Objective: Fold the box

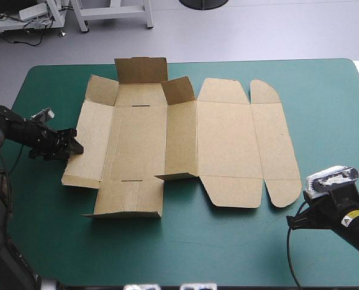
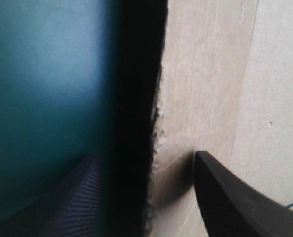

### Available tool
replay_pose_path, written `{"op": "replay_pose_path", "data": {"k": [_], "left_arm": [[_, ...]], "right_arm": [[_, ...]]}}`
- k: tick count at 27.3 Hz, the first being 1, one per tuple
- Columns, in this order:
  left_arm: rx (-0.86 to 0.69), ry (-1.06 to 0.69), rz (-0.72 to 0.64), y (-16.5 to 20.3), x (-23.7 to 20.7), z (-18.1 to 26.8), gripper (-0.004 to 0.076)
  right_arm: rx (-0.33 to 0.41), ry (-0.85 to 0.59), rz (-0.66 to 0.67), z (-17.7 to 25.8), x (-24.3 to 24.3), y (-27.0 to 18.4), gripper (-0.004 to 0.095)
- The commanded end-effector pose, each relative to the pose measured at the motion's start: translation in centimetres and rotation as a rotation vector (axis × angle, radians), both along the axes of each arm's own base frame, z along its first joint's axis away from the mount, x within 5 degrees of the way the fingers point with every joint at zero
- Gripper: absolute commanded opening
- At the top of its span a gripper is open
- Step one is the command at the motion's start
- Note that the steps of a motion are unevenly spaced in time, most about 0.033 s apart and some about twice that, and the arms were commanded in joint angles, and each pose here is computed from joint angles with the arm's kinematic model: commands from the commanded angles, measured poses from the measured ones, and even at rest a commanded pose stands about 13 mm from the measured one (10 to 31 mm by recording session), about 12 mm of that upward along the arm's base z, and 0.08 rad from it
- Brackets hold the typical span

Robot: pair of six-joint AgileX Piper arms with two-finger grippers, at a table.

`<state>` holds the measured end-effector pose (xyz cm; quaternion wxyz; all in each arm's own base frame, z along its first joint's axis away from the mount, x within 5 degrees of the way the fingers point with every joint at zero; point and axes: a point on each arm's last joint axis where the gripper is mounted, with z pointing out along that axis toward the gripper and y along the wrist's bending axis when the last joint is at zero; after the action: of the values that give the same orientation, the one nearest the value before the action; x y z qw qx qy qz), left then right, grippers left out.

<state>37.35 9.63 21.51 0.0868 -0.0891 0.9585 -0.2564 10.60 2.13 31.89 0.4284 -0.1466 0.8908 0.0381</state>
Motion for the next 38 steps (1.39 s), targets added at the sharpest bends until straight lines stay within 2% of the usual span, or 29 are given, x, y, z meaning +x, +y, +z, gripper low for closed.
{"op": "replay_pose_path", "data": {"k": [1,12,24,26,30,34,38], "left_arm": [[-0.108,-0.069,-0.026,-1.1,-0.1,3.0,0.0413],[-0.181,-0.082,-0.011,-1.8,0.2,2.9,0.0413],[-0.175,-0.031,-0.162,-7.1,1.2,1.6,0.0405],[-0.168,-0.024,-0.162,-7.1,1.2,1.5,0.0344],[-0.125,-0.004,-0.172,-6.8,1.0,1.2,-0.0005],[-0.134,-0.049,-0.199,-6.9,1.2,1.8,0.0],[-0.148,-0.198,-0.235,-7.5,1.7,5.3,0.0]], "right_arm": [[0.015,-0.08,-0.015,1.4,0.4,-0.1,-0.0025],[0.015,-0.082,-0.015,1.4,0.4,-0.1,-0.0024],[0.015,-0.085,-0.016,1.4,0.5,-0.1,-0.0025],[0.019,-0.084,-0.015,1.4,0.4,0.0,-0.0025],[0.018,-0.076,-0.014,1.4,0.4,0.0,-0.0025],[0.018,-0.076,-0.014,1.4,0.4,0.0,-0.0025],[0.044,-0.073,-0.01,1.4,0.4,0.1,-0.0025]]}}
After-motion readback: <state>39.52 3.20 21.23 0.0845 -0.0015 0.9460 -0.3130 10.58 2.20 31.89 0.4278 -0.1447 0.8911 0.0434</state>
